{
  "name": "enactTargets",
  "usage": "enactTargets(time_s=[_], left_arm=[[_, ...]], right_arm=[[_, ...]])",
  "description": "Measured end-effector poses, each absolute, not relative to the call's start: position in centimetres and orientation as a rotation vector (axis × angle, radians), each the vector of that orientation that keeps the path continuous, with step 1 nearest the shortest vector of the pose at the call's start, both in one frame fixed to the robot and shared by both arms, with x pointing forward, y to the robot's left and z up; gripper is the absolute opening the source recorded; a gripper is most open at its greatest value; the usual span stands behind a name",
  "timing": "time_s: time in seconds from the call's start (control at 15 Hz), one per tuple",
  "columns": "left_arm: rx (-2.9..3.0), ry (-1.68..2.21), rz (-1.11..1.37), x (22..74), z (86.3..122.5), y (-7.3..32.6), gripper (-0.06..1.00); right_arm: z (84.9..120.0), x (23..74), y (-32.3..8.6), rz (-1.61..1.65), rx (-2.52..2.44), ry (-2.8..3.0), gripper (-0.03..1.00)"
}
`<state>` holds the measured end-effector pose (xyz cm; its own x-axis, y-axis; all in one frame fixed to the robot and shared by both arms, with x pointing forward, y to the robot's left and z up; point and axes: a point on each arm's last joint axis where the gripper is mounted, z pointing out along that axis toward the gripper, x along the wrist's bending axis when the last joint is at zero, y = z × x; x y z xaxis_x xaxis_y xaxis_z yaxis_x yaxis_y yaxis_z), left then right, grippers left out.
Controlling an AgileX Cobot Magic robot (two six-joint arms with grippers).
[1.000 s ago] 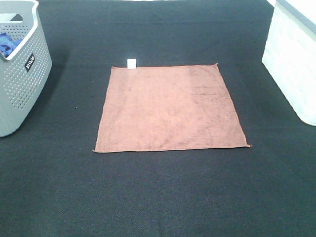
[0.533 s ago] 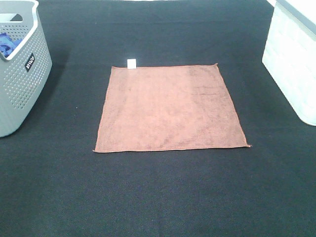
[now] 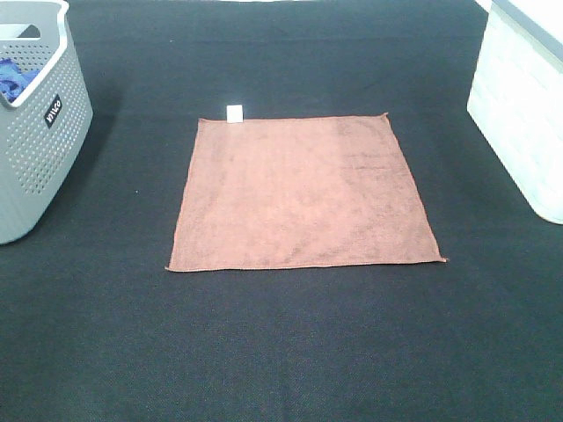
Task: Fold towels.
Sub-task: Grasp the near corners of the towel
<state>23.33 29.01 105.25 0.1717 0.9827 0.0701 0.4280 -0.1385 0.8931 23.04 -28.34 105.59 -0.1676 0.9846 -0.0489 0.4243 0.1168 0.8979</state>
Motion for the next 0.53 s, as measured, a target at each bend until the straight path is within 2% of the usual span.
enactTargets(time_s=[0.53], left_arm=[[1.688,1.357,0.921,23.33,105.25,29.01,0.64]], right_arm=[[105.59,23.04,-28.34,1.011,1.386,1.693,0.69]])
